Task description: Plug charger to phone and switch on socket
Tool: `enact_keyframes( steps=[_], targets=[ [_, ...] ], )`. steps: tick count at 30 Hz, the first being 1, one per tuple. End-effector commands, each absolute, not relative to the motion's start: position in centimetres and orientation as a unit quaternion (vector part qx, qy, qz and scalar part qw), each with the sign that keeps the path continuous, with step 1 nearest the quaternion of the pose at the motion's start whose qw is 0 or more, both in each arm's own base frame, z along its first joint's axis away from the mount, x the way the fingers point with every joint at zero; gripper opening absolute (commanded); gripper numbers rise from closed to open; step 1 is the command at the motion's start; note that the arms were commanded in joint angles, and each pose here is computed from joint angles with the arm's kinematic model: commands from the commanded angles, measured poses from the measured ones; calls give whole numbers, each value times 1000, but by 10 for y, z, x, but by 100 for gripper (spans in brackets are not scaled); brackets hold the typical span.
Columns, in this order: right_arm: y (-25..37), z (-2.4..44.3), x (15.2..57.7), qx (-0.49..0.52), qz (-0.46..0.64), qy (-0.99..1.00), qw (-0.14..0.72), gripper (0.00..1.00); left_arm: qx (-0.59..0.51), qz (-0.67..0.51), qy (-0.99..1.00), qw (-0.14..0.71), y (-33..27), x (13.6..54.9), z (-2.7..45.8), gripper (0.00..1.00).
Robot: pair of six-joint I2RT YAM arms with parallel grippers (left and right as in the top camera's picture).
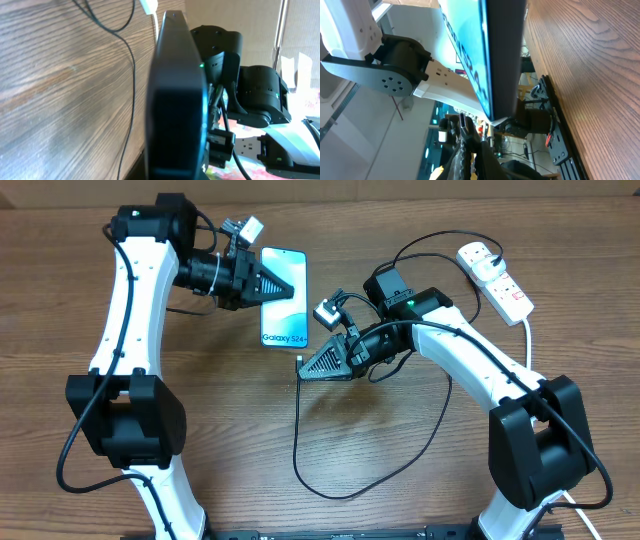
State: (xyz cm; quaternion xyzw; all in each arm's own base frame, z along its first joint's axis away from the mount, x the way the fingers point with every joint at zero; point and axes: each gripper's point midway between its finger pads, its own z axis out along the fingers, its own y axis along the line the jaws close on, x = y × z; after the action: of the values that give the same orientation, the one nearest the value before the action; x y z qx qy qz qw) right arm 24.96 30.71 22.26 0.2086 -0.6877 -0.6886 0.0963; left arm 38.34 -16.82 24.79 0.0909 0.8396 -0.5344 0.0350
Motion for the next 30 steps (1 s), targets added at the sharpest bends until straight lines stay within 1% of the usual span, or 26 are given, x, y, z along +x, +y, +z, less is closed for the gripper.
enact_keyframes(
  steps=[1,12,18,21,22,24,30],
  targets=[
    [306,251,247,229,-709,-662,79,4,113,-566,815,51,-179,382,263,4],
    [306,247,252,238,-702,-668,63,4,113,-579,805,59,-179,384,268,4],
    [299,220,269,197,-644,-737,61,4,112,-555,820,89,-162,400,260,4],
    [295,199,279,168,-593,-785,59,4,66,-489,866,78,-141,410,236,4],
    [292,183,287,142,-554,-818,57,4,31,-444,893,68,-126,415,222,4],
    [287,169,297,107,-515,-849,54,4,4,-405,912,60,-114,417,210,4],
    [252,113,332,-28,-326,-945,2,4,-4,-379,924,57,-107,418,203,4]
  ],
)
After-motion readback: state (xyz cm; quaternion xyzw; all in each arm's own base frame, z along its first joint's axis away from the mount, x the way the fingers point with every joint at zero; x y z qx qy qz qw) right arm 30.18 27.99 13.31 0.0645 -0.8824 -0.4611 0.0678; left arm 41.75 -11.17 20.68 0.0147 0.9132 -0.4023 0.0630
